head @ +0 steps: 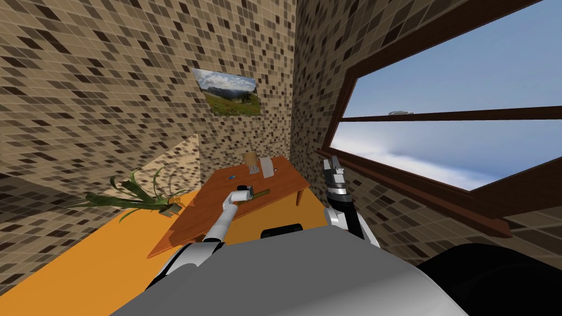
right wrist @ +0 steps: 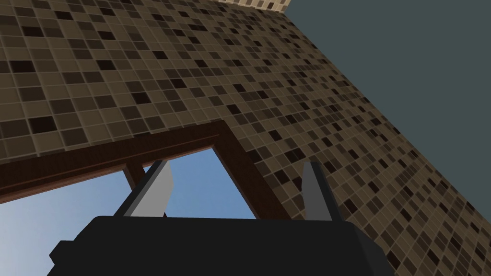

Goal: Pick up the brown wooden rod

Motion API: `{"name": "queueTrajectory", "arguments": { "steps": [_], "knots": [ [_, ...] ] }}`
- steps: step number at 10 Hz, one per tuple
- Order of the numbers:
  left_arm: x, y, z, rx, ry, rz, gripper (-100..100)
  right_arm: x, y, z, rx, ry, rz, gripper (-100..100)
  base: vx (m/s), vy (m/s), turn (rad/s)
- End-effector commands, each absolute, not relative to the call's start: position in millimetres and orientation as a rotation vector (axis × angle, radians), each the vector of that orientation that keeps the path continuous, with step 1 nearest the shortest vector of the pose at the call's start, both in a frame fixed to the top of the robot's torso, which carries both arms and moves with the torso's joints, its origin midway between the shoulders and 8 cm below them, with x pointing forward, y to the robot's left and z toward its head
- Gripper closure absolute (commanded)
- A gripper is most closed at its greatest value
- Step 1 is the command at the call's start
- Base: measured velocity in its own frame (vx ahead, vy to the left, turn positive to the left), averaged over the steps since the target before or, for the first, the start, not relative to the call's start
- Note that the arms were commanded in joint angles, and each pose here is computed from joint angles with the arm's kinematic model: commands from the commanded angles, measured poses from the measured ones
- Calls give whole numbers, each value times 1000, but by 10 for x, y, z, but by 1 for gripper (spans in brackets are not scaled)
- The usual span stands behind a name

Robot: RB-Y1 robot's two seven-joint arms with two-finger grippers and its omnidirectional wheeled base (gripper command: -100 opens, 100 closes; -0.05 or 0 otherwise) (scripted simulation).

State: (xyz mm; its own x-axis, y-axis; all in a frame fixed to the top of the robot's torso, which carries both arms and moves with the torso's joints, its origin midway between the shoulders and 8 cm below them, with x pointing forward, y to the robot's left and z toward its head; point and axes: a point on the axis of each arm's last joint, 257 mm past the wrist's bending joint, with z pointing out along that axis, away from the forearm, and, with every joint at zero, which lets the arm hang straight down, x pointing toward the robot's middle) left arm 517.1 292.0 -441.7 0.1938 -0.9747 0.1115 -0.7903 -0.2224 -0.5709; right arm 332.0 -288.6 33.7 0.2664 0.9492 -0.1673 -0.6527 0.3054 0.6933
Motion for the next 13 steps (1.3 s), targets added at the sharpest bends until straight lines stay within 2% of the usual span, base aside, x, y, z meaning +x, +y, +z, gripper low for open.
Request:
{"name": "queueTrajectory", "arguments": {
  "steps": [1, 9, 13],
  "knots": [
    [5071, 2926, -4538, -2127, 1667, -599, -100, 3320, -2886, 337, 556, 634, 1159, 0, 34, -15, -38],
    [4555, 3213, -4928, -2351, 1703, -280, -100, 3320, -2886, 337, 556, 634, 1159, 0, 43, -12, -80],
    [4435, 3273, -4985, -2386, 1702, -223, -100, 3320, -2886, 337, 556, 634, 1159, 0, 24, -4, -31]
  ]
}}
